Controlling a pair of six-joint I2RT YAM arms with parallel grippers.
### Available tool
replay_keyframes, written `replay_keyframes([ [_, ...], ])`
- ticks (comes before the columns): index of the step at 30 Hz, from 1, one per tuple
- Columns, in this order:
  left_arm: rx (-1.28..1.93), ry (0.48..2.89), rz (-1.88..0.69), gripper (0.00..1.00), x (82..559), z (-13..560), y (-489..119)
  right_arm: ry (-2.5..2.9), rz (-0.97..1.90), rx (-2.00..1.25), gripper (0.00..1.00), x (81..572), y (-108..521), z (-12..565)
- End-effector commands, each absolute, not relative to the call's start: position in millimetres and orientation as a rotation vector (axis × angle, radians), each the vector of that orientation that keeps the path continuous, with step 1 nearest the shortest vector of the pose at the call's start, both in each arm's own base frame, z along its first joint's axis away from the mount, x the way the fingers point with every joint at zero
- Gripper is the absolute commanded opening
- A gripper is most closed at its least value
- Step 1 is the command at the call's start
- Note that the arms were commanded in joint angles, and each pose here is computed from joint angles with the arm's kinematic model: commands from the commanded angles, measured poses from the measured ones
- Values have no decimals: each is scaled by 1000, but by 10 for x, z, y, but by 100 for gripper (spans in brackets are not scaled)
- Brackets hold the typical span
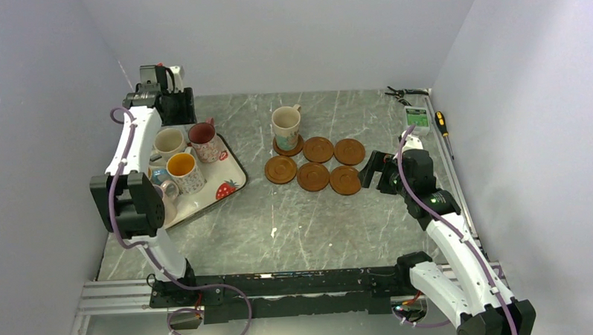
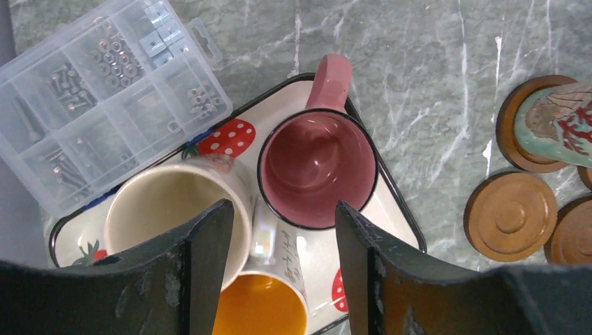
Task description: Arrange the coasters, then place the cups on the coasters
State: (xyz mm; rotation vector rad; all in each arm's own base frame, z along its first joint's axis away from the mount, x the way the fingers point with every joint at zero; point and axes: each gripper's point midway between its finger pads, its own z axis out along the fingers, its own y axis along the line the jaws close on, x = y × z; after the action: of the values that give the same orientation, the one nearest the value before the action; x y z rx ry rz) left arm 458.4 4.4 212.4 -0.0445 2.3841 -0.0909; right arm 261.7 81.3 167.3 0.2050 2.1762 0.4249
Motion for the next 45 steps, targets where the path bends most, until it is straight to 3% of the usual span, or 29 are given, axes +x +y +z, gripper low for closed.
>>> replay_keyframes([
  [1, 50, 2356, -140, 60, 4785, 1993, -23, 2142, 468, 228, 100, 2636, 849, 1824],
  [19, 95, 2485, -2, 55, 4843, 1359, 180, 2161, 454, 240, 100, 2664, 839, 1798],
  [30, 128, 2538, -51, 40, 4778, 1214, 110, 2161, 448, 253, 100, 2630, 819, 1782],
  [45, 148, 2605, -21, 40, 4696, 996, 150, 2152, 457, 273, 100, 2581, 810, 1808],
])
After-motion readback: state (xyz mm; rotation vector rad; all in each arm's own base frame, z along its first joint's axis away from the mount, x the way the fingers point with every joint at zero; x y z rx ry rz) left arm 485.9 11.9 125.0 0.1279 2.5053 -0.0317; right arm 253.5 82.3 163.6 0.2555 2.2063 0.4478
